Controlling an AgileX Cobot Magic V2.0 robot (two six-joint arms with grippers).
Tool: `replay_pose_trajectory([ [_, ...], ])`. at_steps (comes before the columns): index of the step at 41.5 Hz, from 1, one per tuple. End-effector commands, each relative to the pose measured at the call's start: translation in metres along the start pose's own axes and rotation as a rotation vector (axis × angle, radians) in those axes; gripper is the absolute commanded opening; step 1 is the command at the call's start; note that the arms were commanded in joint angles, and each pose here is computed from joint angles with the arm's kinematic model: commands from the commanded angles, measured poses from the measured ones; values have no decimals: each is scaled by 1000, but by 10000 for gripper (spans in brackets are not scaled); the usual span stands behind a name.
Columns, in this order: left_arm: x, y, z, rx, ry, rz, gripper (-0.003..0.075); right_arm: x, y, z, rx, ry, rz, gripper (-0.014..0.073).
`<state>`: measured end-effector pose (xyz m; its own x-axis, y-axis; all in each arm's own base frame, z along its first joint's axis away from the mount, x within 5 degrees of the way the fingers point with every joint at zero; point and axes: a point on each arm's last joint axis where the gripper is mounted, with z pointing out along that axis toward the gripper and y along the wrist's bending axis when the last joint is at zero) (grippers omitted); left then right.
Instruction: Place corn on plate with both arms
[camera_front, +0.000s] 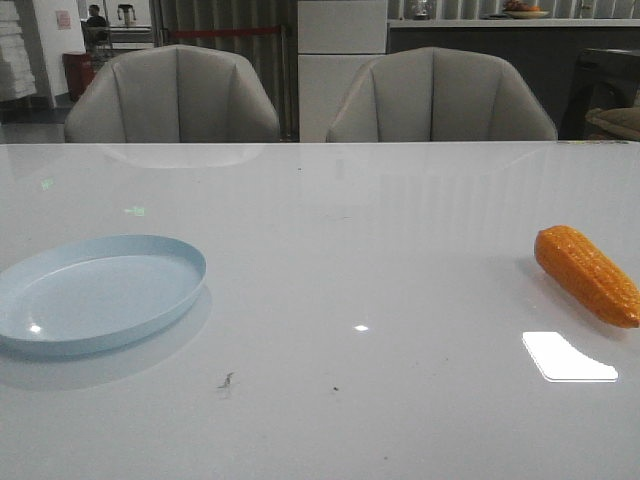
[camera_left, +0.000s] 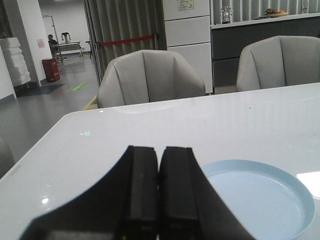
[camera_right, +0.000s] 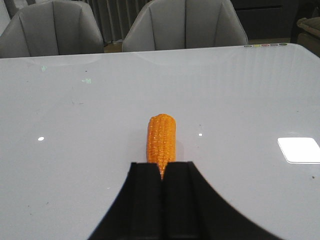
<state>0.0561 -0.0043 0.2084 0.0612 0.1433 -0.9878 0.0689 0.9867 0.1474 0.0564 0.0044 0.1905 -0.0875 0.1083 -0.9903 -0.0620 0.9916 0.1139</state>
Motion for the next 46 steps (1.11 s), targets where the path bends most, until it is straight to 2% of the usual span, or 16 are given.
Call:
replay_pose_trajectory([
  [1,4,-1,0,-10,-71,-17,96,-16,1,-4,-3,-129,-6,57],
  [36,4,-1,0,-10,-72,-17,96,-17,1,-4,-3,-142,-6,57],
  [39,2,0,-1,-13,-93,-17,96,-18,1,-4,-4,-150,-6,57],
  [46,-15,2,-4,-37,-265,-17,96,-26,1,-6,-7,-236,-6,57],
])
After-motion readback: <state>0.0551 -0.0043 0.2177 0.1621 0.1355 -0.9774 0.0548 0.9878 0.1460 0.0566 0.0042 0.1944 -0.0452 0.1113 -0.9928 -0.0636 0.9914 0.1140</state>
